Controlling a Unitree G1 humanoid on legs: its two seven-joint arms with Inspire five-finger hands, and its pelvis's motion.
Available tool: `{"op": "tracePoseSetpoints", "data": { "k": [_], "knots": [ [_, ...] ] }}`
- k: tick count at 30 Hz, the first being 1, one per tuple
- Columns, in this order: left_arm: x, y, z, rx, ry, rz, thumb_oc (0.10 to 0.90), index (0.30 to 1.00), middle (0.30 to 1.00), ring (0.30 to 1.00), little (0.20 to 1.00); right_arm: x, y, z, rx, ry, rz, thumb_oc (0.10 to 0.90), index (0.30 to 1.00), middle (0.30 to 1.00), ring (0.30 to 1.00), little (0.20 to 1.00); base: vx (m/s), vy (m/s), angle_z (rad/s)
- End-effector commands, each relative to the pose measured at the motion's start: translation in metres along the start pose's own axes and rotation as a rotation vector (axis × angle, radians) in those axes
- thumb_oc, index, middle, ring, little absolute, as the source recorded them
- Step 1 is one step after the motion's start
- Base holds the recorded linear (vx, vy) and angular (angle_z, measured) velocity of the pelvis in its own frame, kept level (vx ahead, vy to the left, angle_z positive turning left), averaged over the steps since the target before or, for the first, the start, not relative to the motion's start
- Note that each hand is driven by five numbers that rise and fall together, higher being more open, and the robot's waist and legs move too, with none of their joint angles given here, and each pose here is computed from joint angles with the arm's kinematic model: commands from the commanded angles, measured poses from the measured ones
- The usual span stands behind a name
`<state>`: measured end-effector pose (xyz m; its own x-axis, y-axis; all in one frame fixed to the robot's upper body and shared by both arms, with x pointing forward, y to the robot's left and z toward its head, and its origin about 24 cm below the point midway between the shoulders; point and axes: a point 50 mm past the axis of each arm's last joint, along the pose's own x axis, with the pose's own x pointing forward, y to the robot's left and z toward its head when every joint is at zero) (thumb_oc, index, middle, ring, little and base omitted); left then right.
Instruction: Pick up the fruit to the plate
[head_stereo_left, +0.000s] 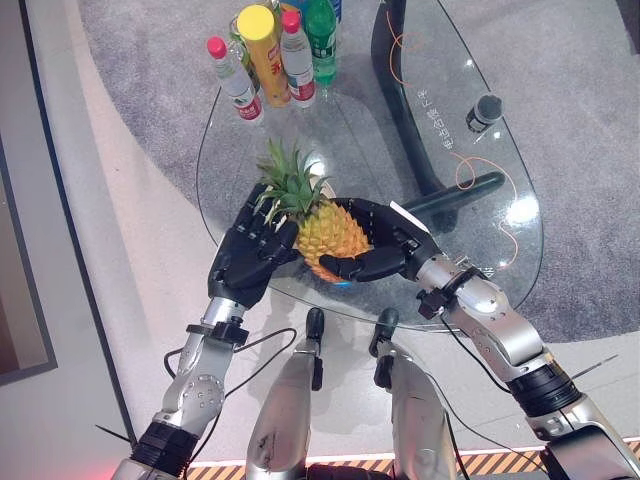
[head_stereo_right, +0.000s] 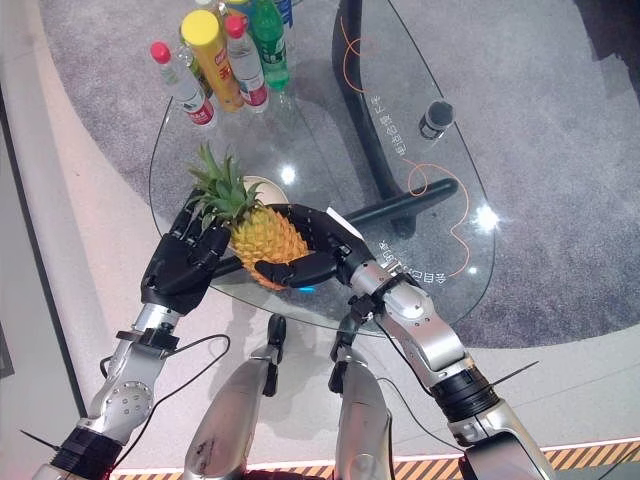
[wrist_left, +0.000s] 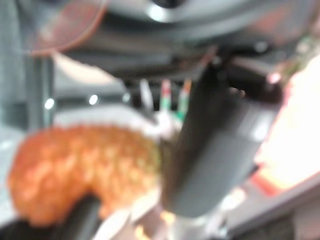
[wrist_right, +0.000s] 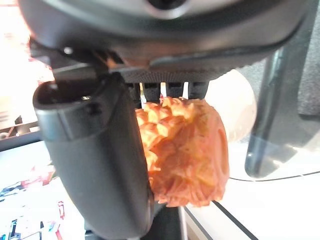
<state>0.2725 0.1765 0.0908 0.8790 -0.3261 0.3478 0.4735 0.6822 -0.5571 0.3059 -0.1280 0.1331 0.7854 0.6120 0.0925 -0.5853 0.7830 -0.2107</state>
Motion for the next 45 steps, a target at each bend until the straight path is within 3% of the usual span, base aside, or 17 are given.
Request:
{"op": "tracePoseSetpoints", "data": {
  "k": [1, 15, 20, 27, 42, 44, 45],
  "knots": [
    [0.013, -0.048, 0.022, -0.028, -0.095, -0.297, 0.8, 0.9, 0.9, 0.9, 0.9, 0.001, 0.025, 0.074, -0.098, -0.386, 0.174, 0.1, 0.3, 0.3, 0.3, 0.2, 0.0, 0.0, 0.0],
    [0.016, -0.065, 0.016, -0.102, -0.103, -0.427, 0.8, 0.9, 0.9, 0.9, 0.9, 0.007, 0.068, 0.052, -0.182, -0.221, 0.507, 0.1, 0.3, 0.3, 0.3, 0.2, 0.0, 0.005, 0.04],
    [0.013, -0.062, 0.023, -0.138, -0.195, -0.376, 0.8, 0.9, 0.9, 0.9, 0.9, 0.001, 0.094, 0.041, -0.231, -0.141, 0.757, 0.1, 0.3, 0.3, 0.3, 0.2, 0.01, 0.005, 0.04],
    [0.013, -0.059, 0.025, -0.179, -0.289, -0.346, 0.8, 0.9, 0.9, 0.9, 0.9, 0.004, 0.12, 0.037, -0.208, -0.09, 0.94, 0.1, 0.3, 0.3, 0.3, 0.2, 0.0, -0.004, 0.02],
    [0.012, -0.066, 0.029, -0.28, -0.414, -0.411, 0.8, 0.9, 0.9, 0.9, 0.9, 0.012, 0.127, 0.042, -0.114, -0.144, 0.925, 0.1, 0.3, 0.3, 0.3, 0.2, 0.0, -0.005, 0.01],
    [0.011, -0.066, 0.032, -0.326, -0.464, -0.428, 0.504, 0.646, 0.646, 0.646, 0.604, 0.013, 0.127, 0.04, -0.105, -0.143, 0.921, 0.1, 0.3, 0.3, 0.3, 0.2, 0.03, 0.007, 0.05],
    [0.011, -0.065, 0.032, -0.348, -0.484, -0.43, 0.221, 0.404, 0.404, 0.404, 0.321, 0.013, 0.127, 0.04, -0.101, -0.142, 0.92, 0.1, 0.3, 0.3, 0.3, 0.2, 0.01, 0.005, 0.05]
  ]
}}
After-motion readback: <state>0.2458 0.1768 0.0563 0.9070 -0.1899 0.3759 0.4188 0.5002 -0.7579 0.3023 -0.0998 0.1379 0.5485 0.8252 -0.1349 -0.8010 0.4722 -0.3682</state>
